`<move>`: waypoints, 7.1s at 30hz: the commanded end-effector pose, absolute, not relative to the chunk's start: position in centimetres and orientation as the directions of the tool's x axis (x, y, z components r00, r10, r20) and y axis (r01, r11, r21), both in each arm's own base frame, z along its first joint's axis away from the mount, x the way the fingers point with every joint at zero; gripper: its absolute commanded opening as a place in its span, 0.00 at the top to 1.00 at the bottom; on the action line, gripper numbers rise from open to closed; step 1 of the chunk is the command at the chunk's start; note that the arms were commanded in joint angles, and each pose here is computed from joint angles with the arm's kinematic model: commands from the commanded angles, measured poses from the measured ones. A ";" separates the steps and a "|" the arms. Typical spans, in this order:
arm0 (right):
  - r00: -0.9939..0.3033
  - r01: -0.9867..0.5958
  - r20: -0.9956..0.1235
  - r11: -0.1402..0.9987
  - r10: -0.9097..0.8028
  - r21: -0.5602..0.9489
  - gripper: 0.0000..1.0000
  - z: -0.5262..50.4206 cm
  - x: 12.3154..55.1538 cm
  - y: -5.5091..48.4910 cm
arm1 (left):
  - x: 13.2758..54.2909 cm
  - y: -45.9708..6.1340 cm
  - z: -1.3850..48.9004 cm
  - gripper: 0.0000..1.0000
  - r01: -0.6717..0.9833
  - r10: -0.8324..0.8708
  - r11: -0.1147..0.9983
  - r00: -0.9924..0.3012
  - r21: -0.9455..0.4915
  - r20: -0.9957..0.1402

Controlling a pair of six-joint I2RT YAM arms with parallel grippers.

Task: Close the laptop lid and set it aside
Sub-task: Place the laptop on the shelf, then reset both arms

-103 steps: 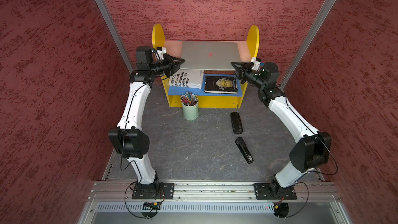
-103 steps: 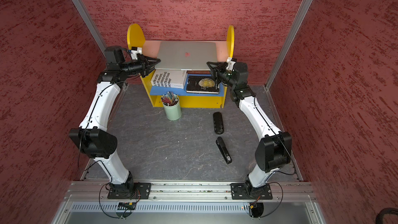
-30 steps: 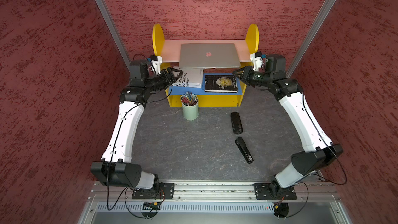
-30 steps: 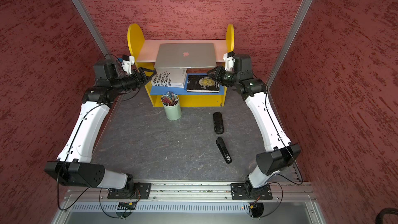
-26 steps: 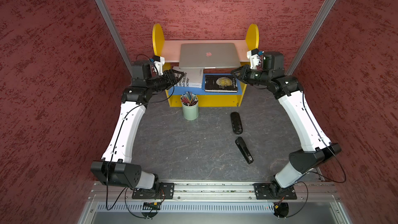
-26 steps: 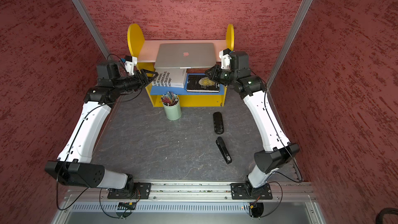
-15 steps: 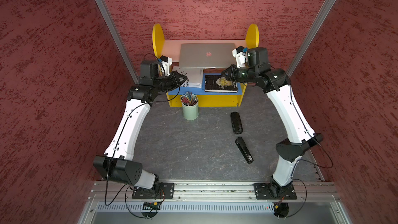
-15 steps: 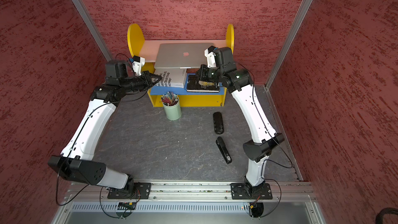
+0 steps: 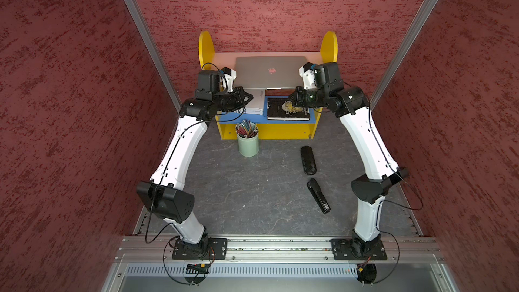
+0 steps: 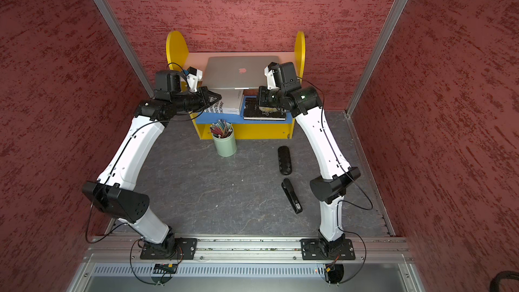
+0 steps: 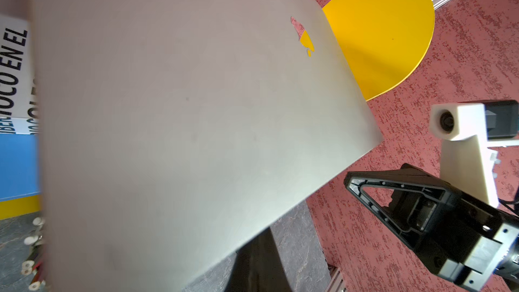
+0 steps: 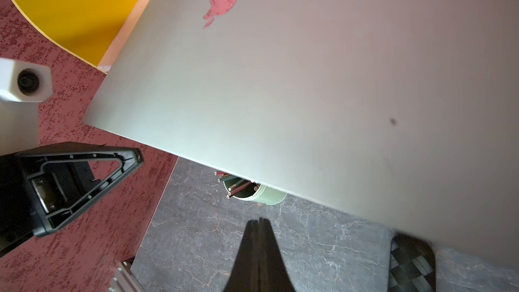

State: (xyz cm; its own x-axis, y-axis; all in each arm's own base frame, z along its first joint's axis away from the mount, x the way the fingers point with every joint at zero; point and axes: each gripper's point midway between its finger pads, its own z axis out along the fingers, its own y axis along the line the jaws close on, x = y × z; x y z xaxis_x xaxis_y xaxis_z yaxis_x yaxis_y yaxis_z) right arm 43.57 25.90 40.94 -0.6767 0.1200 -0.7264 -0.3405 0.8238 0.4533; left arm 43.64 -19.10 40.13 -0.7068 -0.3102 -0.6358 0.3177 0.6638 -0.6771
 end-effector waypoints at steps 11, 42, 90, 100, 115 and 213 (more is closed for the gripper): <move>-0.652 -0.334 -0.750 0.847 0.109 0.414 1.00 39.7 46.4 25.9 | 45.8 -19.8 40.4 1.00 0.334 -0.280 0.684 -0.700 -0.648 -0.657; -0.550 -0.377 -0.823 0.837 0.143 0.397 1.00 40.9 50.9 25.4 | 49.8 -20.3 40.5 1.00 0.350 -0.288 0.675 -0.686 -0.650 -0.669; -0.483 -0.396 -0.836 0.786 0.262 0.475 1.00 43.1 54.9 21.4 | 51.7 -19.8 42.5 1.00 0.387 -0.324 0.633 -0.654 -0.671 -0.683; -0.529 -0.482 -0.810 0.696 0.254 0.533 1.00 44.5 52.8 22.0 | 51.5 -20.2 42.3 1.00 0.390 -0.315 0.628 -0.663 -0.673 -0.679; -0.596 -0.562 -0.753 0.524 0.280 0.640 1.00 46.4 51.5 22.1 | 51.4 -20.1 42.5 1.00 0.392 -0.317 0.628 -0.660 -0.672 -0.681; -0.022 0.212 -0.981 0.960 0.194 0.185 0.02 22.7 34.2 -0.1 | 34.1 -1.0 24.5 0.00 -0.093 -0.258 0.964 -0.110 -0.249 -0.960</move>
